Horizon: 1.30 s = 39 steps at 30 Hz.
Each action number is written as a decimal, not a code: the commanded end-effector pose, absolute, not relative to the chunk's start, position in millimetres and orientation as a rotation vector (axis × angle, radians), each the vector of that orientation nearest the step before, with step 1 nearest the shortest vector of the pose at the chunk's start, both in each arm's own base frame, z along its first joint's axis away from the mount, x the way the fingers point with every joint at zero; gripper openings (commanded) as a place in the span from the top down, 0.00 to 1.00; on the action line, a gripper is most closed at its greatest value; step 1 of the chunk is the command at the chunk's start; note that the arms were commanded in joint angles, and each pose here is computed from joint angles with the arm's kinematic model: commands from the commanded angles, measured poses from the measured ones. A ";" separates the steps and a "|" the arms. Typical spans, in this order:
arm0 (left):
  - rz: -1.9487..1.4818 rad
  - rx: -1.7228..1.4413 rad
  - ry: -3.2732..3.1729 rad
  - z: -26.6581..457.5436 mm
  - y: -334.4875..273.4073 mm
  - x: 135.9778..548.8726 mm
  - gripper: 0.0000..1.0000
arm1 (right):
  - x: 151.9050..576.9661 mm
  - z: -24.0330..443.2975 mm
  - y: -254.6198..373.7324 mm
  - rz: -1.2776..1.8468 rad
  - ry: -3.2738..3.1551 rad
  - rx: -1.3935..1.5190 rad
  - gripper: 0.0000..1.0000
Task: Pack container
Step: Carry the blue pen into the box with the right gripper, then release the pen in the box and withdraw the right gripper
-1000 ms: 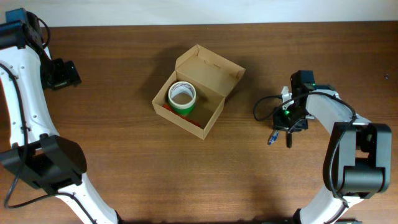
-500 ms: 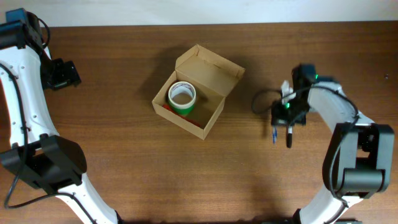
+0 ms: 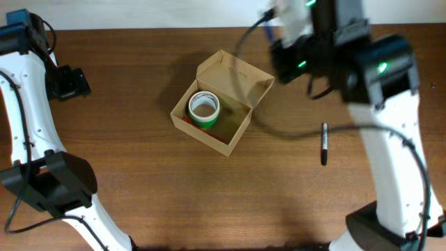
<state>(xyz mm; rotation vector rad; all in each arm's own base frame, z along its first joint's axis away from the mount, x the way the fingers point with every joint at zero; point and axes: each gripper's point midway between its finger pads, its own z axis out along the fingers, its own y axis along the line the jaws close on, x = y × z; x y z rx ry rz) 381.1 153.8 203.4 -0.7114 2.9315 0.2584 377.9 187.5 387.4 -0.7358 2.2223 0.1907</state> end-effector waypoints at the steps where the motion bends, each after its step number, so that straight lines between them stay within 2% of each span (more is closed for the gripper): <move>1: 0.264 -0.697 2.950 199.1 154.9 380.3 0.00 | 381.5 329.3 236.1 0.120 2.287 -0.979 0.96; 8: 0.264 -0.695 2.950 199.1 154.5 380.5 0.00 | 369.9 207.3 304.3 0.085 2.428 -1.380 0.96; 15: 0.264 -0.698 2.950 199.1 155.2 380.2 0.00 | 365.3 136.9 323.3 0.176 2.546 -1.499 0.96; 39: 0.264 -0.698 2.950 199.1 155.2 380.2 0.00 | 343.7 61.8 320.7 0.248 2.702 -1.562 0.96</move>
